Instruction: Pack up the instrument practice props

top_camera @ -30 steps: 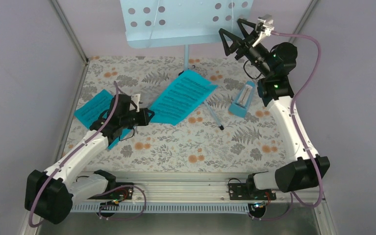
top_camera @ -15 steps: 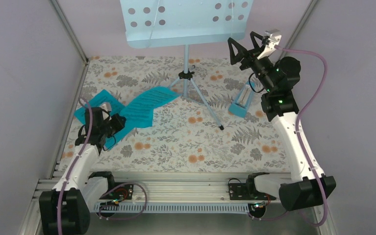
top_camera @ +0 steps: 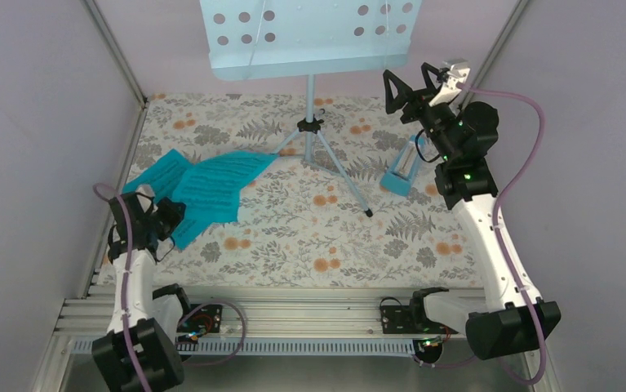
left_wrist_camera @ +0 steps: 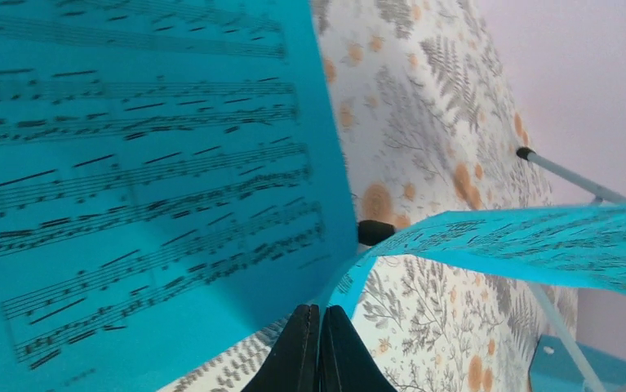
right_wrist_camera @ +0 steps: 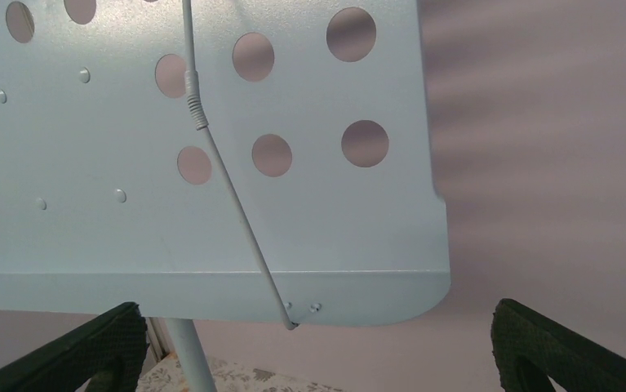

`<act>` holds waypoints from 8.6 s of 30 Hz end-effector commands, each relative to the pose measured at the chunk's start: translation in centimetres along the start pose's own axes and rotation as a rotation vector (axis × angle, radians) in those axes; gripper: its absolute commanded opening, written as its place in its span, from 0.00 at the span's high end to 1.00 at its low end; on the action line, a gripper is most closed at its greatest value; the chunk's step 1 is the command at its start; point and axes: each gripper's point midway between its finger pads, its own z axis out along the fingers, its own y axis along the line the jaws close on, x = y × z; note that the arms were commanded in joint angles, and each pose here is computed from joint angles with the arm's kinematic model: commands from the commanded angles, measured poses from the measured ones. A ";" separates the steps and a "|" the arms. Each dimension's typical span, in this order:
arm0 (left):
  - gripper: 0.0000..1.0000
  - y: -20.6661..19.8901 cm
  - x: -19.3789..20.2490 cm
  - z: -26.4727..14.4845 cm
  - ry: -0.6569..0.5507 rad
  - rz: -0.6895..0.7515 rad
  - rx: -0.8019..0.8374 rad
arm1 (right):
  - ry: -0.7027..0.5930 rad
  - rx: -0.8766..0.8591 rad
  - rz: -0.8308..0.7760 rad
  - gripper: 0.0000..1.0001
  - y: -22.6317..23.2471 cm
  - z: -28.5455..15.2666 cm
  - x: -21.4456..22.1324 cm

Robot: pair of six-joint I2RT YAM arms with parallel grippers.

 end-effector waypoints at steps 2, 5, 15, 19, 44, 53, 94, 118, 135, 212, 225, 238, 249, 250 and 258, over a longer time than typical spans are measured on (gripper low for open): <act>0.98 2.8 0.3 0.6 0.048 -0.136 0.036 | -0.011 0.025 -0.013 0.00 -0.1 -0.8 -0.4; 0.98 4.1 -0.1 1.0 0.047 -0.169 0.030 | 0.002 0.029 -0.010 0.00 -0.1 -1.0 -0.1; 0.98 7.4 -0.3 1.9 0.073 -0.199 -0.015 | 0.034 0.057 0.016 0.00 -0.6 -1.7 1.2; 0.97 7.6 -0.3 2.3 0.089 -0.206 -0.002 | 0.049 0.078 0.021 0.00 -1.0 -2.2 2.0; 0.00 3.6 -9.4 -4.9 -0.249 0.098 -0.220 | 0.559 -0.060 0.417 0.00 -1.0 -4.1 25.4; 0.00 -5.1 -12.1 -4.3 -0.292 0.295 -0.074 | 0.708 -0.196 0.513 0.00 0.2 -4.5 32.2; 0.00 -16.9 -14.7 -2.7 -0.401 0.800 0.050 | 0.831 -0.471 0.358 0.00 13.2 -9.2 37.4; 0.00 -16.6 -15.8 -6.0 -0.513 0.847 -0.051 | 0.652 -0.405 0.108 0.25 10.7 1.2 32.5; 0.00 -16.3 -15.7 -5.7 -0.510 0.841 -0.055 | 0.610 -0.151 0.054 0.90 10.0 3.7 33.5; 0.02 -27.7 -9.4 -3.9 -0.398 0.964 0.255 | 0.559 -0.173 1.085 0.14 6.0 -2.8 24.1; 0.01 -26.7 -9.9 -3.0 -0.399 0.966 0.194 | 0.653 -0.152 1.187 0.25 7.3 -1.8 27.1; 0.00 -26.7 -9.8 -2.9 -0.393 0.966 0.200 | 0.651 -0.141 1.180 0.55 7.4 -1.6 28.0; 0.01 -26.8 -9.6 -2.9 -0.390 0.968 0.210 | 0.632 -0.141 1.156 0.84 7.2 -1.4 28.0; 0.01 -26.8 -9.6 -2.9 -0.389 0.968 0.210 | 0.633 -0.137 1.154 0.89 7.2 -1.4 28.1; 0.00 -26.8 -9.6 -2.8 -0.387 0.970 0.208 | 0.640 -0.125 1.147 0.90 7.0 -2.0 28.8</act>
